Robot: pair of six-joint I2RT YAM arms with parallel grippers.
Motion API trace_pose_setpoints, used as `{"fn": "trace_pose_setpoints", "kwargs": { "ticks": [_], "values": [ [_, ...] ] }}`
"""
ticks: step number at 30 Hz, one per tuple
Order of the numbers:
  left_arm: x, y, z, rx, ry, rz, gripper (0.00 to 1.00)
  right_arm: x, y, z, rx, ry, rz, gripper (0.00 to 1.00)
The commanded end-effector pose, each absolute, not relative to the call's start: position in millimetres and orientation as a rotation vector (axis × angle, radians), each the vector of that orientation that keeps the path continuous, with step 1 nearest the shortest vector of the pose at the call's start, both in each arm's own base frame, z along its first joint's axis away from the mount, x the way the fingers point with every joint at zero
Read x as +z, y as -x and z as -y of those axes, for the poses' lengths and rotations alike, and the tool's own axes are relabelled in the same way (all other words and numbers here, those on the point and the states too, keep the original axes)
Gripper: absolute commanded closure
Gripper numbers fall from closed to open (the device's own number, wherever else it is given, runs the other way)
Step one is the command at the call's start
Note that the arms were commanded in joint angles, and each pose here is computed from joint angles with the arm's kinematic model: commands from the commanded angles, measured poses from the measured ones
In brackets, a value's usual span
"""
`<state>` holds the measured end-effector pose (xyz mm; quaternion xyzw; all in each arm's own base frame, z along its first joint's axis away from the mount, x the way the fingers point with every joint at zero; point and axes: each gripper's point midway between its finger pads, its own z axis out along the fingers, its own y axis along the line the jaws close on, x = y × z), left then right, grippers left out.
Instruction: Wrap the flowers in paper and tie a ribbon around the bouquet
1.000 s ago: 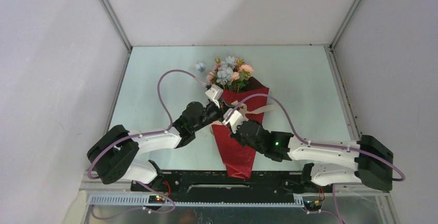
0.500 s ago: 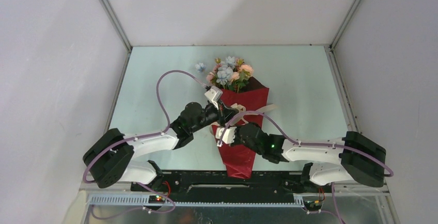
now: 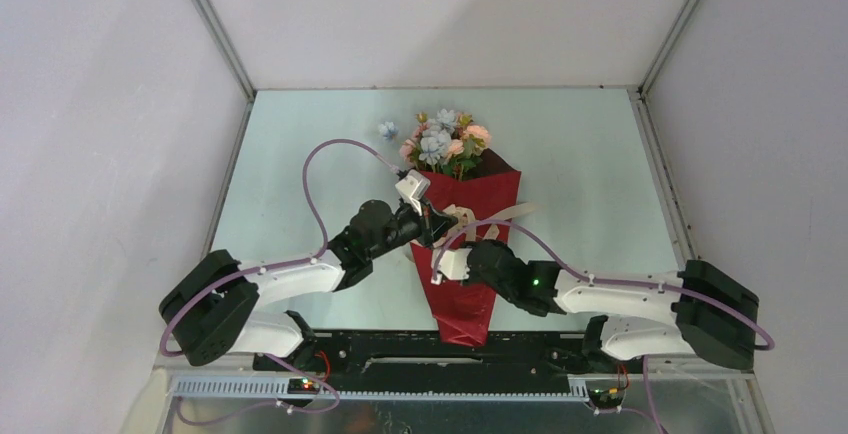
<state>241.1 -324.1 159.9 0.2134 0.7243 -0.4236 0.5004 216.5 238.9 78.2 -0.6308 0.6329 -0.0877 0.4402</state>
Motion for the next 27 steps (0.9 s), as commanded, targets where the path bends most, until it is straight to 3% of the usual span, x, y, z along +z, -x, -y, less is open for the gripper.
{"fn": "trace_pose_setpoints", "kwargs": {
  "ticks": [1,2,4,13,16,19,22,27],
  "values": [
    [169.0,-240.2,323.6,-1.030,-0.523,-1.710,1.00,87.6,-189.0,-236.2,-0.102,1.588,-1.664,0.43],
    [168.3,-240.3,323.5,-1.028,-0.526,-1.710,1.00,90.1,-185.5,-237.0,-0.082,1.591,-1.664,0.25],
    [166.3,-238.9,323.4,-1.029,-0.532,-1.714,1.00,91.5,-180.2,-234.4,-0.065,1.590,-1.681,0.17],
    [154.3,-232.8,322.8,-1.024,-0.566,-1.734,1.00,132.0,-156.7,-247.3,0.132,1.547,-1.596,0.12],
    [150.7,-228.7,323.2,-1.034,-0.582,-1.731,1.00,157.1,-145.5,-252.8,0.254,1.480,-1.546,0.02],
    [144.8,-222.2,323.9,-1.031,-0.609,-1.729,1.00,187.8,-136.0,-253.1,0.371,1.393,-1.477,0.00],
    [138.2,-212.7,326.2,-1.040,-0.643,-1.730,1.00,219.4,-146.0,-251.7,0.434,1.178,-1.483,0.00],
    [127.2,-204.1,328.0,-1.053,-0.655,-1.744,1.00,254.2,-180.2,-229.9,0.608,0.526,-1.691,0.01]
  ]
}}
